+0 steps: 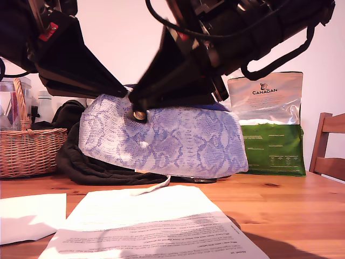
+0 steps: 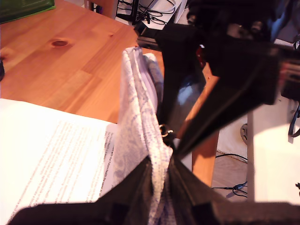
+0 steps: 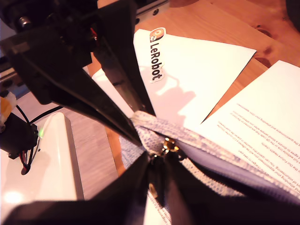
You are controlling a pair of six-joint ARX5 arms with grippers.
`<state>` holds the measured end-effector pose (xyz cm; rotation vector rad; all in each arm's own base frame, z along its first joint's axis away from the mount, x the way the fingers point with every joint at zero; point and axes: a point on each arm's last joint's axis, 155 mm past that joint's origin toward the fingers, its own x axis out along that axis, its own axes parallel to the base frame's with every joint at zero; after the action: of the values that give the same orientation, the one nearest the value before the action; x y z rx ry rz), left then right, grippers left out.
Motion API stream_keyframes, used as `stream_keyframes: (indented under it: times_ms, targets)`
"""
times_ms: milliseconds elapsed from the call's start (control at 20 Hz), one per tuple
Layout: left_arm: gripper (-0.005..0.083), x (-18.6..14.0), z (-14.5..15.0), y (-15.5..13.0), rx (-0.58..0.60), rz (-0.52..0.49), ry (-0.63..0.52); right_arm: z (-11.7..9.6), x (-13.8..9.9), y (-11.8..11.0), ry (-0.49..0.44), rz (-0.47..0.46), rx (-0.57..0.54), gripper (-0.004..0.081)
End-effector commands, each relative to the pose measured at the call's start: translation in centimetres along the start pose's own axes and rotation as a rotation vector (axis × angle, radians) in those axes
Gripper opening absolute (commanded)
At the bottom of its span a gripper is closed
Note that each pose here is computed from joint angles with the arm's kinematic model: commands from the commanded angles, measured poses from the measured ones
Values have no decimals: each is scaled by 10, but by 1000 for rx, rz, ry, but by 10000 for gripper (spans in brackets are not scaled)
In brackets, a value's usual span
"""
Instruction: Open the zipper in the zip bag in front of you
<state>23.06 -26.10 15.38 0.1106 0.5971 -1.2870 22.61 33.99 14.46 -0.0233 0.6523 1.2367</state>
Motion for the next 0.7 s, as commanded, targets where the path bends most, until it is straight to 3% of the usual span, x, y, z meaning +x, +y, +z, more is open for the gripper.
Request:
stream_keyframes:
  times_ms: [0,400,650]
  targets:
    - [-21,-2,33,-6,85,-7,-70,-22,13,15,58,55,-1,-13]
    - [-21,-4,-2,21,169,147,89,-33,8,5,100,32,45,-13]
    - [-21,-8,-10,39,215,241,142,-40,7,5,127,31,62,-13]
